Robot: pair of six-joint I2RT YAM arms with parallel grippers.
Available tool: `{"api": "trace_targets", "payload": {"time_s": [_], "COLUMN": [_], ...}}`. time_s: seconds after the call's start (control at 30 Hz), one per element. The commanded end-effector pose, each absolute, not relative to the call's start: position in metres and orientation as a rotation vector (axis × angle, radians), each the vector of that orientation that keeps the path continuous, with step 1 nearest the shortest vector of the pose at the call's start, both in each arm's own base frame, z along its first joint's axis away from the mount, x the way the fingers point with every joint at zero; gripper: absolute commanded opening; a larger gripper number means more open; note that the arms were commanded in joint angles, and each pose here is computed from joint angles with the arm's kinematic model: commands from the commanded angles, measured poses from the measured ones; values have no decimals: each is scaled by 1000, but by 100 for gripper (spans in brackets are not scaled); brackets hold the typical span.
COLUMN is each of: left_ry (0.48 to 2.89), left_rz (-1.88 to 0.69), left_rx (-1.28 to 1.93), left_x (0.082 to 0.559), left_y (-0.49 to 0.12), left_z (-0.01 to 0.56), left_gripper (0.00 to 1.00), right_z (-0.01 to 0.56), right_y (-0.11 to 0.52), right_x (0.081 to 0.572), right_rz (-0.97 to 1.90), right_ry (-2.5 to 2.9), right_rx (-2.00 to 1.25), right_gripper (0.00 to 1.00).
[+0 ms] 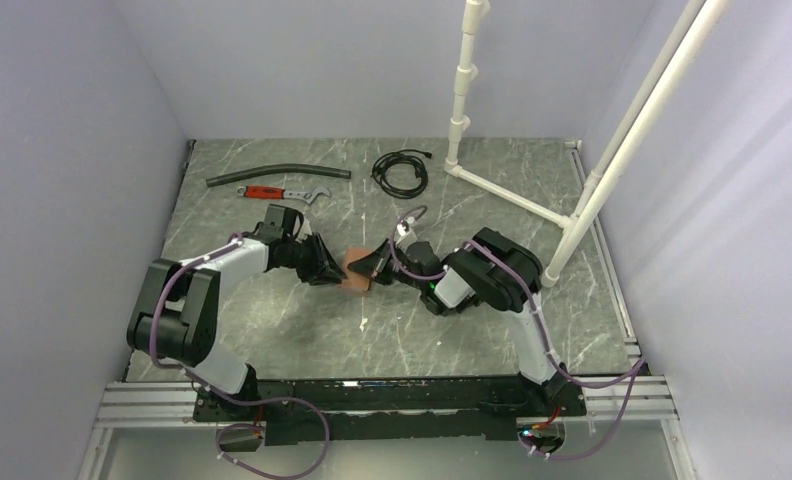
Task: Put the credit cards into the card holder
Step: Close the card holder at the center of the board.
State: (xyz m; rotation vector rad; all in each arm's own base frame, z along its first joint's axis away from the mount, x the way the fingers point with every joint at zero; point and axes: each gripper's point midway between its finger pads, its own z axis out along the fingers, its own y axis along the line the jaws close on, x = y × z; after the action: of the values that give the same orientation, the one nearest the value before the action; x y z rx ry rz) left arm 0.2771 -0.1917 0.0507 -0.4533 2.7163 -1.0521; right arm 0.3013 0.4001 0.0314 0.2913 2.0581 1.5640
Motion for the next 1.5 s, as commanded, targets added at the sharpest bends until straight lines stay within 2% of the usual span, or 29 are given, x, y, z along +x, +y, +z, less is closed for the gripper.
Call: {"api": "trace_targets", "payload": {"time_s": [0.0,0.17,0.4,0.5,0.63,0.77,0.87,0.97,1.1,1.23,1.37,1.47], "left_ry": [2614,2536,2501,2496,2516,2568,2627,2726,2894,2908,2862,2804], "left_rz": [-1086,-1100,-1077,-1052,-1023,-1103,-1107,-1050,-962,-962,-1120,-1278], "left_rx": [-295,-184,-170,-184,-218,-224,-216,-205,-186,-181,-227,-292], "left_x": [283,278,258,252,255,262,276,291,300,300,290,280], "left_y": [-195,-194,-185,-181,-179,-191,-196,-195,-191,-191,-204,-215], "left_z": [105,154,175,173,155,134,123,105,67,47,49,51], "left_gripper": [34,47,52,54,57,56,48,48,51,53,47,38], "right_z": [-91,-5,124,156,155,125,113,105,92,81,82,81], "right_y": [334,367,401,397,378,353,350,344,353,367,368,364], "right_x": [224,255,278,279,281,286,281,285,288,289,294,298], "right_rz": [1146,1314,1499,1461,1291,976,766,575,500,546,553,491], "right_ry": [2765,2624,2333,2267,2305,2478,2533,2518,2537,2544,2525,2529], "right_rx": [209,-128,-471,-548,-558,-348,-237,-148,-147,-159,-182,-255], "right_gripper": [3,21,40,46,53,58,72,73,71,70,64,56]}}
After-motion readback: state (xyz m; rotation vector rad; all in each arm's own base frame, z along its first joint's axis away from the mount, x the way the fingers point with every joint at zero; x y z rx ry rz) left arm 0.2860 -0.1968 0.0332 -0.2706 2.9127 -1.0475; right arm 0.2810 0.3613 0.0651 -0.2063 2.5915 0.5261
